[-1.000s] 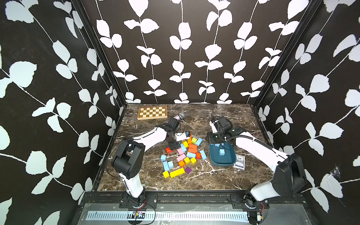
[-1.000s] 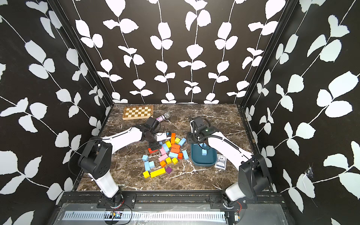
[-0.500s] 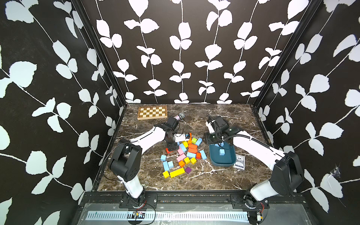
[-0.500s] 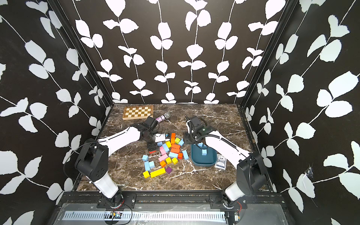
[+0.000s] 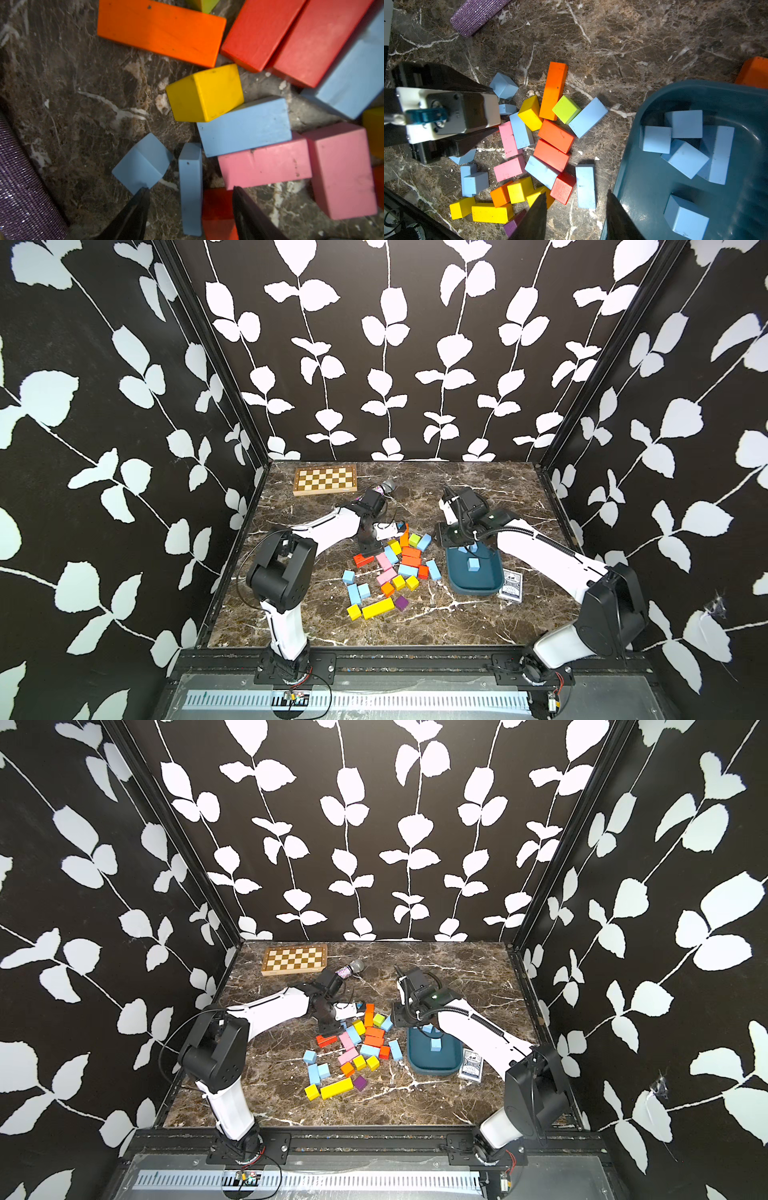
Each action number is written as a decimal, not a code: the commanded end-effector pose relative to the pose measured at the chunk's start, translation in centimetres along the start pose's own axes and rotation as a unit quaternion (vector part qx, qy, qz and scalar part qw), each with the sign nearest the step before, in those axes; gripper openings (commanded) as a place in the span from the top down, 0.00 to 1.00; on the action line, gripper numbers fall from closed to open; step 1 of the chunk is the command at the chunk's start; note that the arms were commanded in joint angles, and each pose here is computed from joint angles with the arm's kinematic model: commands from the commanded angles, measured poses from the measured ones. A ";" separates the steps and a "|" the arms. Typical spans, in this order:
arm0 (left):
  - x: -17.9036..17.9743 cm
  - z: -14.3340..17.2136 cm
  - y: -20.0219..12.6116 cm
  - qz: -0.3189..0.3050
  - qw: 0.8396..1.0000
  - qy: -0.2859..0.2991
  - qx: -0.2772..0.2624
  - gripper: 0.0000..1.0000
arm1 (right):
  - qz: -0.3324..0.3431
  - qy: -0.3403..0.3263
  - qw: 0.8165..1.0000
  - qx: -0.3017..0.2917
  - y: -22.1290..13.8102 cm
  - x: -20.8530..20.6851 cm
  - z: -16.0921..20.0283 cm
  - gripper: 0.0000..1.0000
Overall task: Pick out the blue building blocks
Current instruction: Pick up the building block from the center of the board.
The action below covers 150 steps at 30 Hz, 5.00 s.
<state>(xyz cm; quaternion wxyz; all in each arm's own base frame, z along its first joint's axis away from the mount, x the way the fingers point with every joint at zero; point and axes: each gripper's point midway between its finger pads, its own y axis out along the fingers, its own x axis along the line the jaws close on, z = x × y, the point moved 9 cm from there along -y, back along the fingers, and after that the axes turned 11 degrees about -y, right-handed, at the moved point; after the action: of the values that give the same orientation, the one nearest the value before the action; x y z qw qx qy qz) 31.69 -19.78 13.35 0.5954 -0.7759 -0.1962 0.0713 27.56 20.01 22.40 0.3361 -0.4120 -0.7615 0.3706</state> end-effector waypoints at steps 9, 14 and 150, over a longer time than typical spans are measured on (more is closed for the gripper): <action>0.0 -1.0 0.4 0.032 0.999 -0.038 -0.005 0.70 | -0.004 0.000 1.000 -0.008 -0.5 0.4 0.1 0.55; 0.1 -1.2 -0.5 0.027 0.999 -0.036 -0.011 0.78 | -0.004 0.000 1.000 -0.014 -0.5 0.3 0.0 0.55; 0.0 -2.2 -7.8 0.258 0.740 -0.577 -0.229 0.98 | -0.273 0.194 0.937 -0.102 2.3 6.5 -0.7 0.53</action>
<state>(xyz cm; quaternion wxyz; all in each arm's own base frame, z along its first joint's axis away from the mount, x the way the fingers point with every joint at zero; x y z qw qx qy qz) 31.19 -20.39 19.98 0.1520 -0.7111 -0.3075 0.6137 26.50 26.79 20.76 0.5231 -0.2910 -0.7915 0.1233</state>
